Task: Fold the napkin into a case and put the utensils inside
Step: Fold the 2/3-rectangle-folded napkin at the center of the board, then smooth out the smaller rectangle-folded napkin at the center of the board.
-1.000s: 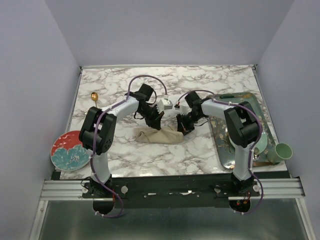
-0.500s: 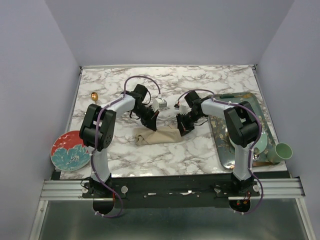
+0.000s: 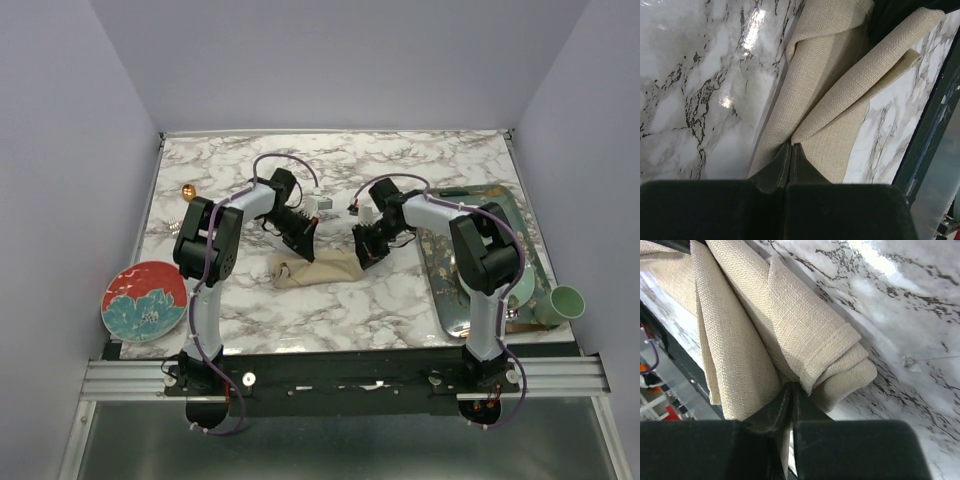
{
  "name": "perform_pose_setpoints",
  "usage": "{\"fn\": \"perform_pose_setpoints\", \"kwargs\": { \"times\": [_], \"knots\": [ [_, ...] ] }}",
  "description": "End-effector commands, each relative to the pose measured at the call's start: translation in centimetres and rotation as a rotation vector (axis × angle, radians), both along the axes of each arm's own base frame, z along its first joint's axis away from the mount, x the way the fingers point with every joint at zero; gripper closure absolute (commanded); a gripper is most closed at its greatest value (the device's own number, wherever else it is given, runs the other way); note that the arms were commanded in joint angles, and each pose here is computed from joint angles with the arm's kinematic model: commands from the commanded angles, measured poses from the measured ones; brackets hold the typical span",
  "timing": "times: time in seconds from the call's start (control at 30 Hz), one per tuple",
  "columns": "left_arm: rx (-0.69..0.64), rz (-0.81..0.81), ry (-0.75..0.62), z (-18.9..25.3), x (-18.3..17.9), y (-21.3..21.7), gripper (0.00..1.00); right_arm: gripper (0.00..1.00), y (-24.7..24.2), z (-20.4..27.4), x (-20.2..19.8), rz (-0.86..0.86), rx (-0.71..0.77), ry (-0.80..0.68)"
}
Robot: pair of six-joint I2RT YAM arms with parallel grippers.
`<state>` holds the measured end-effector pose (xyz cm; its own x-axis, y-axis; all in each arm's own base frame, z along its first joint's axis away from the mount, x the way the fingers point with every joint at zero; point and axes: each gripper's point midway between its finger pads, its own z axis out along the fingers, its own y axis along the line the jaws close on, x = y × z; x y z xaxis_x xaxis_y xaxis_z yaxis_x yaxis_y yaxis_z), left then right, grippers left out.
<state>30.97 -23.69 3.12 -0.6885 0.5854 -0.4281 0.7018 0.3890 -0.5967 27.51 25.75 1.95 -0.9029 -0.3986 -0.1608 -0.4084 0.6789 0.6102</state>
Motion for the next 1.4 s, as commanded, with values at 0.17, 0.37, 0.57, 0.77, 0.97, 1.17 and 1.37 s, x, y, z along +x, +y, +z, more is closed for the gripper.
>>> {"fn": "perform_pose_setpoints", "kwargs": {
  "times": [0.17, 0.37, 0.57, 0.77, 0.97, 1.17, 1.37],
  "knots": [
    [0.044, 0.025, 0.12, -1.8, -0.9, 0.9, 1.0, 0.73, -1.7, 6.3, 2.1, 0.074, -0.045, -0.256],
    [0.034, 0.043, 0.143, -1.8, -0.3, 0.6, 1.0, 0.59, -1.7, 9.3, 2.4, 0.155, 0.021, -0.415],
    [0.015, 0.077, 0.195, -1.9, 0.1, 0.3, 1.0, 0.26, -0.2, 9.3, 3.5, 0.262, 0.078, -0.593],
    [0.014, 0.095, 0.234, -2.5, 0.2, 0.2, 1.0, 0.34, 1.5, 9.1, 5.5, 0.381, 0.093, -0.787],
    [0.014, 0.111, 0.25, -2.9, 0.7, 0.3, 1.0, 0.29, 3.8, 6.8, 5.2, 0.558, 0.071, -0.868],
    [0.012, 0.118, 0.259, -2.9, 0.8, 0.4, 1.0, 0.31, 5.3, 5.1, 5.7, 0.636, 0.056, -0.881],
    [0.009, 0.125, 0.267, -2.9, 0.8, 0.5, 1.0, 0.43, 6.0, 3.6, 6.3, 0.664, 0.002, -0.85]
  ]
}}
